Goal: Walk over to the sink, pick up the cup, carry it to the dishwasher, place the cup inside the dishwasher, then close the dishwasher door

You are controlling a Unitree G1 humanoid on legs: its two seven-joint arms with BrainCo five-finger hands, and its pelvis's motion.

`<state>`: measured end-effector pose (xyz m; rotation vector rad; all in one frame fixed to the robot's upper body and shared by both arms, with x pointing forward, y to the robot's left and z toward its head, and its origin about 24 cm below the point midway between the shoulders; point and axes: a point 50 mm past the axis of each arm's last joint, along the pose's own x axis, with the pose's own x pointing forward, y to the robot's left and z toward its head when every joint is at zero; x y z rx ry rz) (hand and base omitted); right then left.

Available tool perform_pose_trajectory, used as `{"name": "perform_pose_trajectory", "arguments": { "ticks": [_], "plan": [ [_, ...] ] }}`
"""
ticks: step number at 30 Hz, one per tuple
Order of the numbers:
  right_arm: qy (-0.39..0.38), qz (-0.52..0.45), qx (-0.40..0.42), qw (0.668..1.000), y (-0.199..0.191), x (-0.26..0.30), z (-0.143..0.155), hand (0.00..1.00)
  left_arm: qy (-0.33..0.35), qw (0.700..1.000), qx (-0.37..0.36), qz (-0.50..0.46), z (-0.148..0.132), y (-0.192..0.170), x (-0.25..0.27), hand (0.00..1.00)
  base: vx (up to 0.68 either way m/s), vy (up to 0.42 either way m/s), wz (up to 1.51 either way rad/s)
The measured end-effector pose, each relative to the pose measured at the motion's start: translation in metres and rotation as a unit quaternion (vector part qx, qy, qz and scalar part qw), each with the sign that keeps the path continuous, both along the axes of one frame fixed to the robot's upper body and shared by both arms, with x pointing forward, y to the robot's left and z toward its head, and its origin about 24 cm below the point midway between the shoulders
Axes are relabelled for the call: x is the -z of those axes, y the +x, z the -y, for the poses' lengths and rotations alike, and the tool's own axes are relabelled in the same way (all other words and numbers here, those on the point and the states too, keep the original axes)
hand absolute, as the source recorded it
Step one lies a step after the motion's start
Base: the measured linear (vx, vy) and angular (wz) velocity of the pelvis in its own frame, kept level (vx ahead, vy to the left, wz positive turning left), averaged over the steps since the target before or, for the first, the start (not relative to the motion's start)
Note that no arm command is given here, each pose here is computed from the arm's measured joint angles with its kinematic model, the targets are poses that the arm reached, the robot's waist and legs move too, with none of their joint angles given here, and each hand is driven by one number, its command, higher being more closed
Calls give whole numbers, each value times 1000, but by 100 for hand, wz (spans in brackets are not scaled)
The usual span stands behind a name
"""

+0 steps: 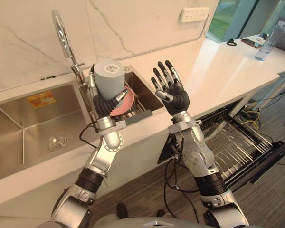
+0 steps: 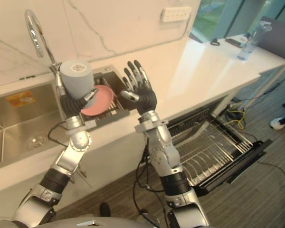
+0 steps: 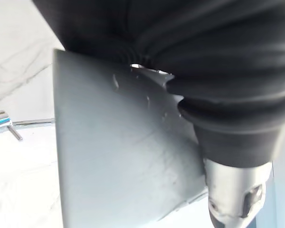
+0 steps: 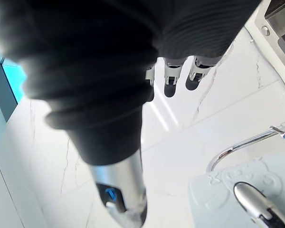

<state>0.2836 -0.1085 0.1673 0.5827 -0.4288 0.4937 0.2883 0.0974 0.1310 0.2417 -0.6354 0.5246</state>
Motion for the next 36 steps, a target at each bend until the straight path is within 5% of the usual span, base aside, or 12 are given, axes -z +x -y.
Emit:
{"name": "perform_pose_trajectory", "arguments": {
  "ticks": [10, 36],
  "plan": [
    [-6, -51, -32, 998, -3, 9, -23, 0, 43, 994, -83, 51, 3, -7, -3, 100, -4, -6, 4],
    [-80, -79, -81, 990, 6, -13, -77, 0, 87, 991, -89, 52, 30, -10, -9, 100, 1, -6, 6]
  ]
}}
